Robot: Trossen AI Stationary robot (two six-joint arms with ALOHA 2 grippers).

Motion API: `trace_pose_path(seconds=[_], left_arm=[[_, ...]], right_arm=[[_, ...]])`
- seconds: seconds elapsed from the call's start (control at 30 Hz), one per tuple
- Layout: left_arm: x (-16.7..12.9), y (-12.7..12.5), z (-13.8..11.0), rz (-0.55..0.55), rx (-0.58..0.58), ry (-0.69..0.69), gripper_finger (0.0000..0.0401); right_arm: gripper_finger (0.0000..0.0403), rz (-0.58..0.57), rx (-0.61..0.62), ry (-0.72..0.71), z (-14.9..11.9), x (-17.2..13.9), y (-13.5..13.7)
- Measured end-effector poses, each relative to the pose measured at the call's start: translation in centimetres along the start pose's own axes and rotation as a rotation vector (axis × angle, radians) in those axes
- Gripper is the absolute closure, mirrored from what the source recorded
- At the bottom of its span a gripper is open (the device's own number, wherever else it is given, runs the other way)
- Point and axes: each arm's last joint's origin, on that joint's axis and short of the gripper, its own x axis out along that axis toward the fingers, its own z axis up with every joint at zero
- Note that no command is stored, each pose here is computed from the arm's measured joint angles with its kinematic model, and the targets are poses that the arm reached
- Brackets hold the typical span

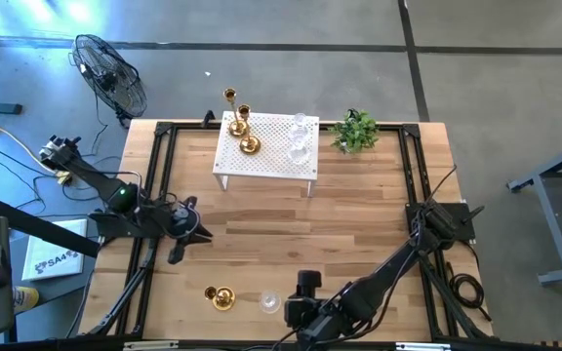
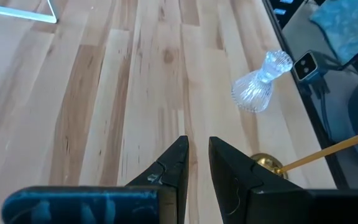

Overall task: Pick & Place candle stick holders
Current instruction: Put the transparent candle holder on the shelf

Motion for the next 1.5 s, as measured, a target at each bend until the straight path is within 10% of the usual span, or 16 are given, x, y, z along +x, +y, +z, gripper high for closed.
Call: trace_pose_path(seconds=[0.37,1.1,1.5], left_arm=[[0.5,-0.1,-0.1,0.013,0.003,0.022,0.0341],[0.5,0.0,-0.2,0.020,-0.010,0.031,0.0341],[0.5,0.0,-0.2,0.024,-0.007,0.032,0.0341]], right_arm=[[0.0135,-0.040,-0.166,-0.158,1.4,0.2,0.2],[0.0143,0.324,0.069,0.093,4.9,5.3,-7.0],[0.0144,0.301,0.102,0.150,4.9,7.1,-8.9]])
